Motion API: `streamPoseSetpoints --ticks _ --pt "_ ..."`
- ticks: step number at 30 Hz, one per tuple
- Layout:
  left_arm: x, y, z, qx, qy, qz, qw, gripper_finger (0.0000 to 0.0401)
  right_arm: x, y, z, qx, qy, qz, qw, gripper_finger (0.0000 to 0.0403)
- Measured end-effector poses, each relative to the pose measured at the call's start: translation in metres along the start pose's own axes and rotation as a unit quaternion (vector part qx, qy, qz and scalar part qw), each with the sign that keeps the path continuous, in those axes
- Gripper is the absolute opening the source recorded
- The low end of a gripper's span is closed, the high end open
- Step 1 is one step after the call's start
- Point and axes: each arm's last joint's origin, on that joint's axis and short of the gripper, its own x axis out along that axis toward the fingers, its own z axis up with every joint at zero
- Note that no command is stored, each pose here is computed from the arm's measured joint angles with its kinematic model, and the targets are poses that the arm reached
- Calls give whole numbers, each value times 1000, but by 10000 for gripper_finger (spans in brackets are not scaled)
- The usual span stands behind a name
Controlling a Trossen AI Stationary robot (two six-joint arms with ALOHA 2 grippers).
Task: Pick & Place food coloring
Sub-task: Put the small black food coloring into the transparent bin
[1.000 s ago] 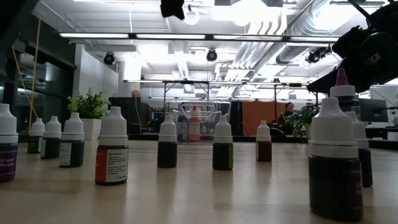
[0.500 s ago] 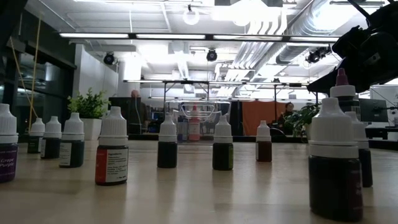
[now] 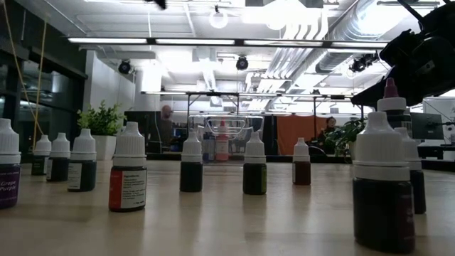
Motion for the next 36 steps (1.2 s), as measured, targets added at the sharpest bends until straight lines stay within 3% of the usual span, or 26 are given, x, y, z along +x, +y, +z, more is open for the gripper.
streamPoseSetpoints --ticks 3,8,13,22,26,29,36 --pt "15 1 -32 -23 -6 -6 1000 214 0 0 0 0 0 0 1000 0" --pt "47 7 -91 -52 40 -14 998 214 0 0 0 0 0 0 1000 0" --pt "79 4 -131 -54 79 -42 994 214 0 0 0 0 0 0 1000 0" --pt "117 -13 -156 -2 115 -55 992 214 0 0 0 0 0 0 1000 0" --pt "128 -21 -159 9 82 -61 995 214 0 0 0 0 0 0 1000 0" --pt "131 -25 -161 -5 67 -44 997 214 0 0 0 0 0 0 1000 0" --pt "141 -23 -167 -97 57 -15 994 214 0 0 0 0 0 0 1000 0"
